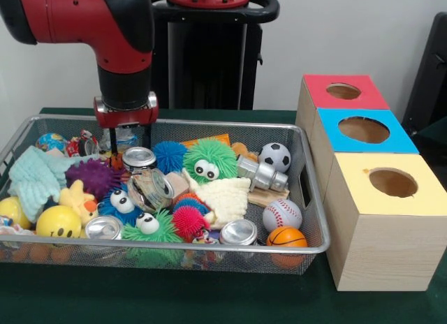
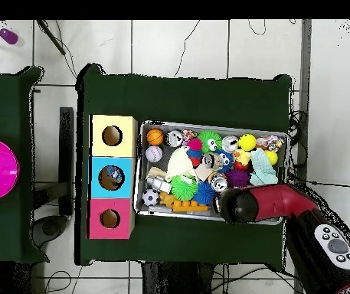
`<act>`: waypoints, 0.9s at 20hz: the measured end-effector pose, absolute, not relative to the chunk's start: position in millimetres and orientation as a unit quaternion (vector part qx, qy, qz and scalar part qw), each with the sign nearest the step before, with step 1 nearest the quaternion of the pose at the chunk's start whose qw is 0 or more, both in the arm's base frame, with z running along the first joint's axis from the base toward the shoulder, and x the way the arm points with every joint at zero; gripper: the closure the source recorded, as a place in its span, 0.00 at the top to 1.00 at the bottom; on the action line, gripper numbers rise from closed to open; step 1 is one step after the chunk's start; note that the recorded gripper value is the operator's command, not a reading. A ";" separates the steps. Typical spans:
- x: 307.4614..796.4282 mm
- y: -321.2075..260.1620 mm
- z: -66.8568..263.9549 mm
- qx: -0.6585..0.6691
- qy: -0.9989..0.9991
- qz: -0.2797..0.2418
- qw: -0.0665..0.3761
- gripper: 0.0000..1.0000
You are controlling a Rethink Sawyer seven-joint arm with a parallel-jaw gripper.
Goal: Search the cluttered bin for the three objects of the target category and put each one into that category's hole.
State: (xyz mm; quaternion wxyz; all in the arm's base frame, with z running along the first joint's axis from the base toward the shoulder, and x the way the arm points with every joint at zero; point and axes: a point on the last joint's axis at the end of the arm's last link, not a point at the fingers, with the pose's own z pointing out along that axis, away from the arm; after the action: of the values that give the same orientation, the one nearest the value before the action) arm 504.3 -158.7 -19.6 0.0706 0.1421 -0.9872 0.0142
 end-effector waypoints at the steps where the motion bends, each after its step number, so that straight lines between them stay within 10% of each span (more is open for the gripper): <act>1: 504.1 -158.8 -20.2 0.142 -0.987 0.014 0.070 1.00; 2: 504.7 -159.8 -20.4 0.141 -0.988 0.015 0.066 0.00; 18: 504.0 -157.1 -21.0 0.146 -0.988 0.020 0.049 0.00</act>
State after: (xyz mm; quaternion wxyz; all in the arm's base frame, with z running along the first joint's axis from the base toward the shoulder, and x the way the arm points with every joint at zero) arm 504.0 -157.1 -21.0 0.0489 0.1455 -0.9879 0.0198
